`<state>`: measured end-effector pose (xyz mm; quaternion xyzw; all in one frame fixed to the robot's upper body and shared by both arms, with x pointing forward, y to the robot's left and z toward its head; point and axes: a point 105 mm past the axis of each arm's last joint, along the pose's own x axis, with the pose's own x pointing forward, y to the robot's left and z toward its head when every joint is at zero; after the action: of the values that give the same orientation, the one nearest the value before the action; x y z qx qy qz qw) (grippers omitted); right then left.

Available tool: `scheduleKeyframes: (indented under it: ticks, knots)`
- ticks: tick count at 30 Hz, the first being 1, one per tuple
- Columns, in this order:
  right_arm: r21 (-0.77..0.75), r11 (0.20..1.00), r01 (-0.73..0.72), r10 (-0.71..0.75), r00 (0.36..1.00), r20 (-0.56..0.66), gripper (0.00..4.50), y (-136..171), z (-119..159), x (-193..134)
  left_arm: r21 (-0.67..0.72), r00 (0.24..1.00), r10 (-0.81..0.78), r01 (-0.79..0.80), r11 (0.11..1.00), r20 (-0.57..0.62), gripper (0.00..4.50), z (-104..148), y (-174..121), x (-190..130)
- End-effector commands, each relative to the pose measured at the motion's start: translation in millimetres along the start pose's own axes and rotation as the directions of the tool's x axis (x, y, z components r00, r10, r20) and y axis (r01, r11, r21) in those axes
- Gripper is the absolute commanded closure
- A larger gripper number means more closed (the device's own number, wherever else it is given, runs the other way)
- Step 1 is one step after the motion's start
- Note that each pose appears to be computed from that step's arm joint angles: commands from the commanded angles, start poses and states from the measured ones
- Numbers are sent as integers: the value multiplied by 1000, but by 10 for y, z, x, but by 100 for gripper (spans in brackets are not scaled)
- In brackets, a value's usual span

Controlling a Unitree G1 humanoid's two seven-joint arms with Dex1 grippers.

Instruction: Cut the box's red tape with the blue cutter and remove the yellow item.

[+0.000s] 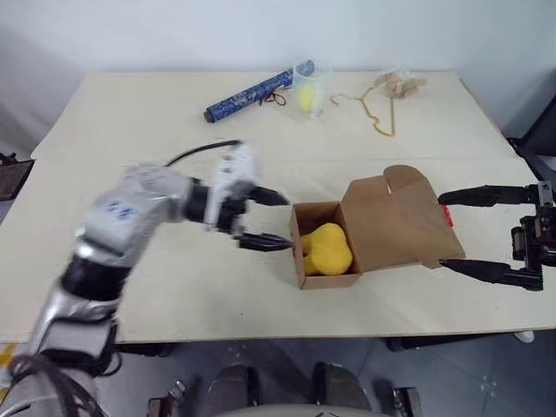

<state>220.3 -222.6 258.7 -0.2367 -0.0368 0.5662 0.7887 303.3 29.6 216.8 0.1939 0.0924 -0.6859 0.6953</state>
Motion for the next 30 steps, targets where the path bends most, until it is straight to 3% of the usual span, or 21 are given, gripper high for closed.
scheduleKeyframes:
  ticks: [1,7,10,13,18,26,30]
  knots:
    - [-3,1000,-1,1,999,-43,0,57,89,-42,59,993,-15,22,998,-114,1,-69,76,241]
    - [38,999,33,-30,996,-86,0,117,105,-55,188,967,8,42,981,-254,1,-316,211,595]
    - [40,997,70,-66,993,-94,0,161,135,-71,199,967,10,42,979,-256,1,-359,229,770]
    - [39,994,102,-97,989,-108,0,168,118,-117,198,972,-18,66,978,-234,59,-363,203,833]
    - [38,991,132,-127,986,-112,0,170,92,-144,211,986,-7,42,977,-166,209,-238,261,876]
    - [42,987,158,-153,983,-98,0,160,31,-140,114,996,21,-32,993,92,442,133,444,774]
    - [39,984,172,-169,982,-79,0,142,19,-134,72,981,42,-57,996,192,446,229,521,648]
